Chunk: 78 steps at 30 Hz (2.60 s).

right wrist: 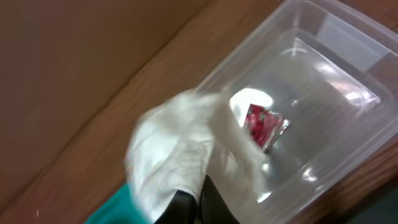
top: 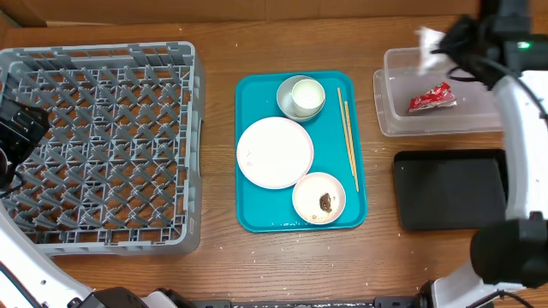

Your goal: Sort waste into correct bins and load items into the dishwasher

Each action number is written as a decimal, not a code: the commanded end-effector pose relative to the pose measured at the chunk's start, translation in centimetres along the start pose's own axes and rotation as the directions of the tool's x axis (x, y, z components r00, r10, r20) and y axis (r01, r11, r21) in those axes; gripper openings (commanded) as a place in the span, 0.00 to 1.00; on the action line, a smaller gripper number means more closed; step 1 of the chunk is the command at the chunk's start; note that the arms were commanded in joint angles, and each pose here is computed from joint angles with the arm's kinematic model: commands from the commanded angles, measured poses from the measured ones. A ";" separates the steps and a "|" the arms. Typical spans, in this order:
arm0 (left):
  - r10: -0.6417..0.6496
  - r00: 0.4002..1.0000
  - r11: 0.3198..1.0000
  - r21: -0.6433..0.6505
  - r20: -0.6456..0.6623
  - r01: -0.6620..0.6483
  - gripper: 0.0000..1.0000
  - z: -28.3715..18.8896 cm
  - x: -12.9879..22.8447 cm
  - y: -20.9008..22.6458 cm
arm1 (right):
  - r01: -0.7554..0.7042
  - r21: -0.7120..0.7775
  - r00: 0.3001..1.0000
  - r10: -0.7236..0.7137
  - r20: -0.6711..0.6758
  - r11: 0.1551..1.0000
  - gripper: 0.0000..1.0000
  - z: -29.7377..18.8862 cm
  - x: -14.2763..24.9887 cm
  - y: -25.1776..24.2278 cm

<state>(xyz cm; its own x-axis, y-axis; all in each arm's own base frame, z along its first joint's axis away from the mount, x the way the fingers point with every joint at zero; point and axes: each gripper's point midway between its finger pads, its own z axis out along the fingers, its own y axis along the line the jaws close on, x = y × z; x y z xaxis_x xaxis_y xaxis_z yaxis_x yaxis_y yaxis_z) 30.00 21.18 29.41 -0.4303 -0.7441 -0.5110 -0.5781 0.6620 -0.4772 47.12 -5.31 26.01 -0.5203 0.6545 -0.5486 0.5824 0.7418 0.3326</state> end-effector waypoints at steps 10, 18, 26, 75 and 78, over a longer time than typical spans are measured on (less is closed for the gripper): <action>0.001 1.000 1.000 0.002 0.025 -0.001 1.00 -0.7 -0.5 -0.5 | 0.050 -0.234 0.970 -0.103 -0.219 0.971 1.00 4.3 2.8 1.9; 0.001 1.000 1.000 0.002 0.025 -0.001 1.00 -0.7 -0.5 -0.5 | 0.200 -0.756 0.729 -0.610 -0.310 0.623 1.00 -2.9 15.5 11.8; 0.001 1.000 1.000 0.002 0.025 -0.001 1.00 -0.7 -0.5 -0.5 | 0.663 -0.572 0.405 -0.874 -0.269 0.483 1.00 -1.1 31.4 14.8; 0.001 1.000 1.000 0.002 0.025 -0.001 1.00 -0.7 -0.5 -0.5 | 0.283 -0.092 0.958 -0.287 -0.030 0.955 0.04 -2.8 4.9 9.9; 0.001 1.000 1.000 0.002 0.025 -0.001 1.00 -0.7 -0.5 -0.5 | 0.203 -0.064 0.976 -0.208 -0.070 0.977 0.04 -0.6 2.7 6.6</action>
<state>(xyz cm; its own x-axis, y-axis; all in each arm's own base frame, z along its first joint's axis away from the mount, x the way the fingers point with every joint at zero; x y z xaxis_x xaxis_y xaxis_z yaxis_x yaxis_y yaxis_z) 29.99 21.17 29.41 -0.4304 -0.7443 -0.5107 -0.5782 0.6618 -0.4772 48.44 4.26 30.27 -0.6627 0.4168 -0.6222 0.3422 0.9075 0.2434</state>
